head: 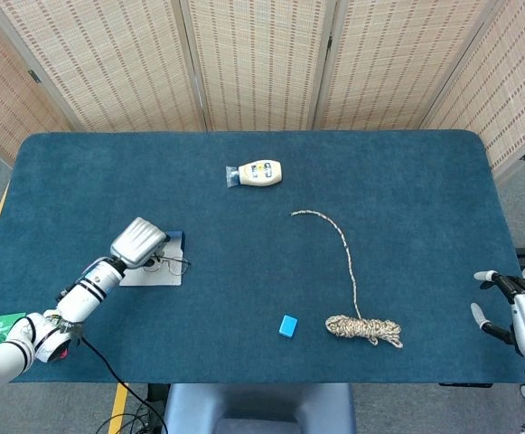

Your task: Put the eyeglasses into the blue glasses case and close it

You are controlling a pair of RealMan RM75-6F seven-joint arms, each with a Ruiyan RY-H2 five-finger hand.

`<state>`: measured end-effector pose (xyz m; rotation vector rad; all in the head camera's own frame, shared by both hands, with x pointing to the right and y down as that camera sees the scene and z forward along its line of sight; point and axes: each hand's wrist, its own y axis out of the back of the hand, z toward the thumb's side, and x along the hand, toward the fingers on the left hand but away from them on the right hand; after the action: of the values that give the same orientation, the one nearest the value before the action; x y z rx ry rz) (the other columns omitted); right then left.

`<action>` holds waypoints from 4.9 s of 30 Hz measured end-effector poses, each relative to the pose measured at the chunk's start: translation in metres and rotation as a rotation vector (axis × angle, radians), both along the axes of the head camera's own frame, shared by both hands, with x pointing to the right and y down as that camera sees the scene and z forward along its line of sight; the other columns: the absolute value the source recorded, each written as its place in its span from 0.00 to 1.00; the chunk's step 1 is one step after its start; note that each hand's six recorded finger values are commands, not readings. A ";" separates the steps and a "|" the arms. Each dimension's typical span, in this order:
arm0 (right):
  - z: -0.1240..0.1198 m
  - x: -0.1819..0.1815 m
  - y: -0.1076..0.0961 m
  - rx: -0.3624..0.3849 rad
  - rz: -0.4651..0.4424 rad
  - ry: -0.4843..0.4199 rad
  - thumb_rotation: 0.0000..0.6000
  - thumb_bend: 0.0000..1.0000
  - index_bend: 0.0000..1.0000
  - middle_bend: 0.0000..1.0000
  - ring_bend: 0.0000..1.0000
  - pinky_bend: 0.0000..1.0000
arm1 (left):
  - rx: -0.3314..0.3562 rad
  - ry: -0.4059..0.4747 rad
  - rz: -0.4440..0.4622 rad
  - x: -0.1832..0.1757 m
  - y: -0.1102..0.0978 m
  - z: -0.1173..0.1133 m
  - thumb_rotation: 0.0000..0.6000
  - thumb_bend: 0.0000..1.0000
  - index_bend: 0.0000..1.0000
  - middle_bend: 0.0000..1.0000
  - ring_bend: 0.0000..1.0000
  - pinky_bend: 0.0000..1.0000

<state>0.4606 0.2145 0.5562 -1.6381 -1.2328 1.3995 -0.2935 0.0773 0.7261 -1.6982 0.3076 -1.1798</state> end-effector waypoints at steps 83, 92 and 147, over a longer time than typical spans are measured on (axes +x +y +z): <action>0.004 -0.010 -0.006 0.006 -0.029 -0.012 1.00 0.34 0.33 0.47 0.42 0.31 | -0.106 -0.087 -0.247 -0.083 0.112 -0.026 1.00 0.22 0.00 0.99 0.94 0.94; 0.003 -0.008 -0.005 0.010 -0.024 -0.013 1.00 0.34 0.33 0.48 0.43 0.31 | -0.176 -0.146 -0.221 -0.068 0.109 -0.013 1.00 0.22 0.00 0.99 0.95 0.94; 0.001 -0.002 -0.001 0.015 -0.012 -0.015 1.00 0.34 0.33 0.52 0.45 0.31 | -0.265 -0.136 -0.178 -0.030 0.129 -0.030 1.00 0.22 0.00 0.99 0.95 0.95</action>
<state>0.4584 0.2138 0.5572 -1.6456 -1.2374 1.3697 -0.3239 0.2059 0.6956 -1.8346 0.2297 -1.5155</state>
